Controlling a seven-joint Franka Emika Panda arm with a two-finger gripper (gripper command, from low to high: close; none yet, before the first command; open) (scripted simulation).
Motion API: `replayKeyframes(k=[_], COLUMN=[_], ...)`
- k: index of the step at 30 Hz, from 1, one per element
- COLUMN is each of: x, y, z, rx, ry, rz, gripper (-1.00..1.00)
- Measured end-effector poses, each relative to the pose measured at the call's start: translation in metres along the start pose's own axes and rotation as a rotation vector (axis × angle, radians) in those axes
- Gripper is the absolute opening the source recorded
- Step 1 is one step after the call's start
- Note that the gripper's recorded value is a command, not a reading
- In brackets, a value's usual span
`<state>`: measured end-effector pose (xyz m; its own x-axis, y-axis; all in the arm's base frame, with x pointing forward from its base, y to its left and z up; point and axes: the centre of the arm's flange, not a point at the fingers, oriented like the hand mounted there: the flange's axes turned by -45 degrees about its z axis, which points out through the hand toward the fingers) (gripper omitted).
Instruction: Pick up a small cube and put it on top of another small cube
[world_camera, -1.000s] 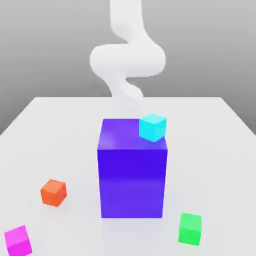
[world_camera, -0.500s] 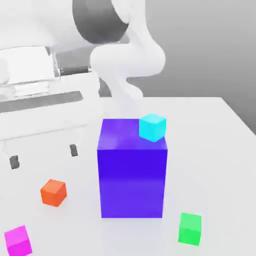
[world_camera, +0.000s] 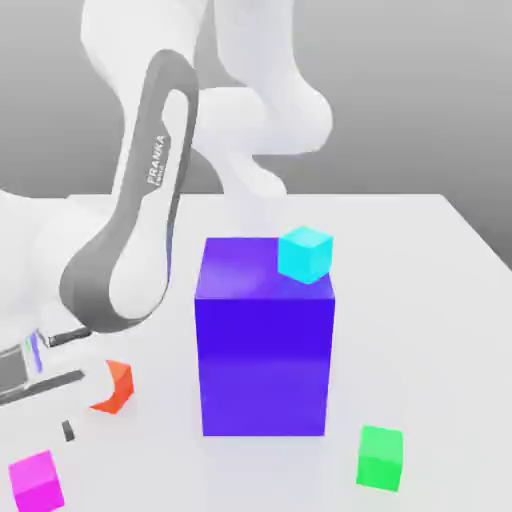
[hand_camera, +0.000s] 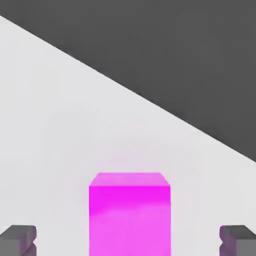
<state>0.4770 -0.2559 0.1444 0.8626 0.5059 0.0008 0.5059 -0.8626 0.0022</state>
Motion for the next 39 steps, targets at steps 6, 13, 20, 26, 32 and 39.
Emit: replayKeyframes(k=[6,13,20,26,32,39], x=[-0.001,0.018,0.128,0.174,0.173,0.172], y=[-0.001,-0.005,-0.136,-0.284,-0.371,-0.373], z=[0.011,-0.041,-0.061,-0.086,-0.059,-0.038], rx=[0.004,-0.003,0.008,0.001,0.003,0.003], ry=[-0.001,-0.011,-0.017,-0.009,0.0,-0.001], rz=[0.001,-0.037,-0.304,-0.558,-0.701,-0.703], gripper=[-1.0,-1.0,-1.0,-1.0,-1.0,1.0])
